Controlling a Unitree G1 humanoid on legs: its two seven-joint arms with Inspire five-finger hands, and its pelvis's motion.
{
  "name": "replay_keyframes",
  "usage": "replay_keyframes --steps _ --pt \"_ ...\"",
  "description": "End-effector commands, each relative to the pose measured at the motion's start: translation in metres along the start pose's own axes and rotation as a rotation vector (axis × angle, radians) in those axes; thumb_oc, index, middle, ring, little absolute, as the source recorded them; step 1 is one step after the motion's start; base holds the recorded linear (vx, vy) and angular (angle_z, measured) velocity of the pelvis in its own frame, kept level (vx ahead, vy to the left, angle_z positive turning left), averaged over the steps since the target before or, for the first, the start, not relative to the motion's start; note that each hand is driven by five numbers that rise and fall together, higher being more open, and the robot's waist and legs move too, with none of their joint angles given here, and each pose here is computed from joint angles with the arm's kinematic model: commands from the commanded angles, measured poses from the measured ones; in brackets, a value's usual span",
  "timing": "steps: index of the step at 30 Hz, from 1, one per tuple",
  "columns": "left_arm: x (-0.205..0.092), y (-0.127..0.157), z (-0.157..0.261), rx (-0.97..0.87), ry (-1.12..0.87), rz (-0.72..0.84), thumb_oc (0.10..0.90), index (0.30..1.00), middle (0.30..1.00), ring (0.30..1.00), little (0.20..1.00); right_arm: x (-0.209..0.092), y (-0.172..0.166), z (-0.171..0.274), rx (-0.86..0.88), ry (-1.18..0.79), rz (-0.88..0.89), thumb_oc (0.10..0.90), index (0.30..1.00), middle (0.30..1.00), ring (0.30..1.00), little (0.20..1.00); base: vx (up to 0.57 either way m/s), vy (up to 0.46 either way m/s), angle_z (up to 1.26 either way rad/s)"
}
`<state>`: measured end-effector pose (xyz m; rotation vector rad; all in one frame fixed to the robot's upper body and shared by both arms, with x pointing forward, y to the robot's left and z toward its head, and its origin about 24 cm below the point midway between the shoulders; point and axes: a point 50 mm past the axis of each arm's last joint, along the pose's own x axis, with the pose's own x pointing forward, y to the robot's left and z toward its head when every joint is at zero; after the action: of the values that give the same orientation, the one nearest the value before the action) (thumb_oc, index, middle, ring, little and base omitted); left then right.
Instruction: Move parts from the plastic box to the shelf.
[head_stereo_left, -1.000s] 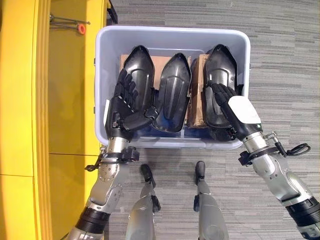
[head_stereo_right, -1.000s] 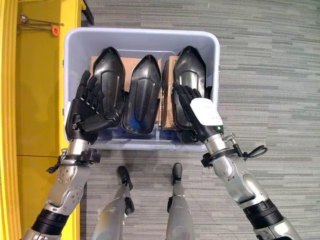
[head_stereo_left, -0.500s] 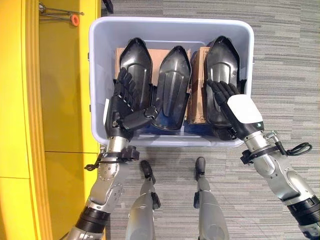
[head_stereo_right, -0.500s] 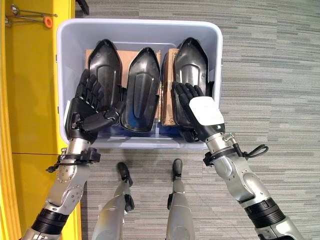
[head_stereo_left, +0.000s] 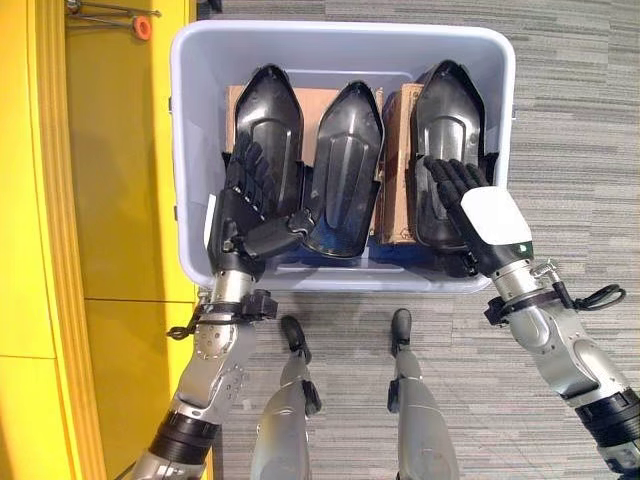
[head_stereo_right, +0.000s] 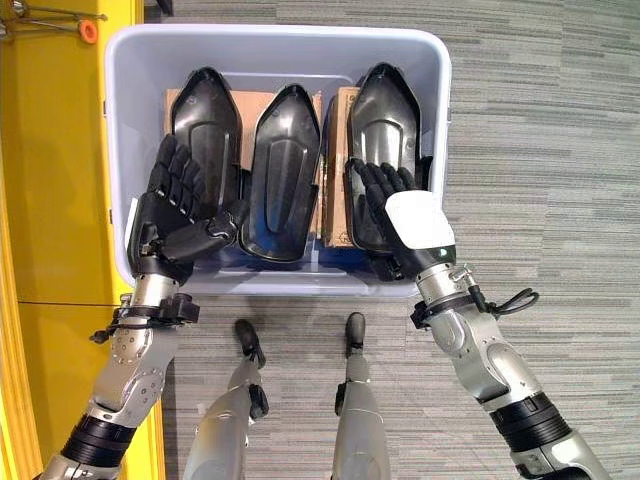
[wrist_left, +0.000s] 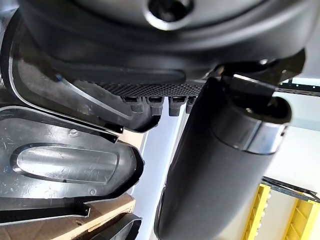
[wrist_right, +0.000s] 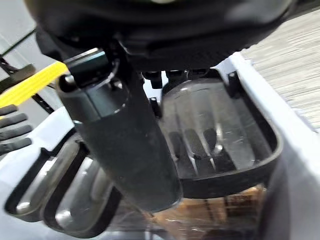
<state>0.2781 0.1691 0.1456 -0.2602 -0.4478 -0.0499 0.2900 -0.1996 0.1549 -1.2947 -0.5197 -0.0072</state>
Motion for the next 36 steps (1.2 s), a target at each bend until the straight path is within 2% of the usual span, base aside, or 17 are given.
replay_keyframes --steps 1,10,22,23,24,27,36 --pt "0.003 -0.013 0.054 0.018 -0.299 -0.079 0.900 1.000 1.000 1.000 1.000 0.014 -0.033 0.008 -0.047 -0.074 -0.187 0.900 1.000 1.000 1.000 1.000 0.00 0.000 0.00" --pt "0.003 -0.012 0.059 0.028 -0.315 -0.082 0.900 1.000 1.000 1.000 1.000 0.014 -0.039 -0.007 -0.103 -0.013 -0.215 0.900 1.000 1.000 1.000 1.000 -0.01 -0.008 -0.02" --pt "0.004 -0.015 0.062 0.015 -0.332 -0.081 0.900 1.000 1.000 1.000 1.000 0.016 -0.027 -0.011 -0.079 0.022 -0.188 0.900 1.000 1.000 1.000 1.000 0.00 -0.004 0.00" --pt "0.004 -0.015 0.062 0.013 -0.330 -0.082 0.900 1.000 1.000 1.000 1.000 0.017 -0.025 -0.011 -0.081 0.025 -0.178 0.847 0.926 0.926 0.926 0.926 0.00 0.000 0.00" --pt "0.005 -0.016 0.062 0.011 -0.332 -0.082 0.900 1.000 1.000 1.000 1.000 0.017 -0.022 -0.011 -0.078 0.029 -0.170 0.612 0.596 0.596 0.596 0.596 0.00 0.003 0.03" --pt "0.005 -0.016 0.062 0.014 -0.333 -0.091 0.900 1.000 1.000 1.000 1.000 0.018 -0.019 -0.014 -0.086 0.037 -0.148 0.400 0.300 0.300 0.300 0.300 0.00 0.000 0.00" --pt "0.006 -0.017 0.060 0.006 -0.321 -0.091 0.900 1.000 1.000 1.000 1.000 0.016 -0.011 -0.012 -0.083 0.026 -0.115 0.400 0.300 0.300 0.300 0.300 0.00 0.004 0.01"
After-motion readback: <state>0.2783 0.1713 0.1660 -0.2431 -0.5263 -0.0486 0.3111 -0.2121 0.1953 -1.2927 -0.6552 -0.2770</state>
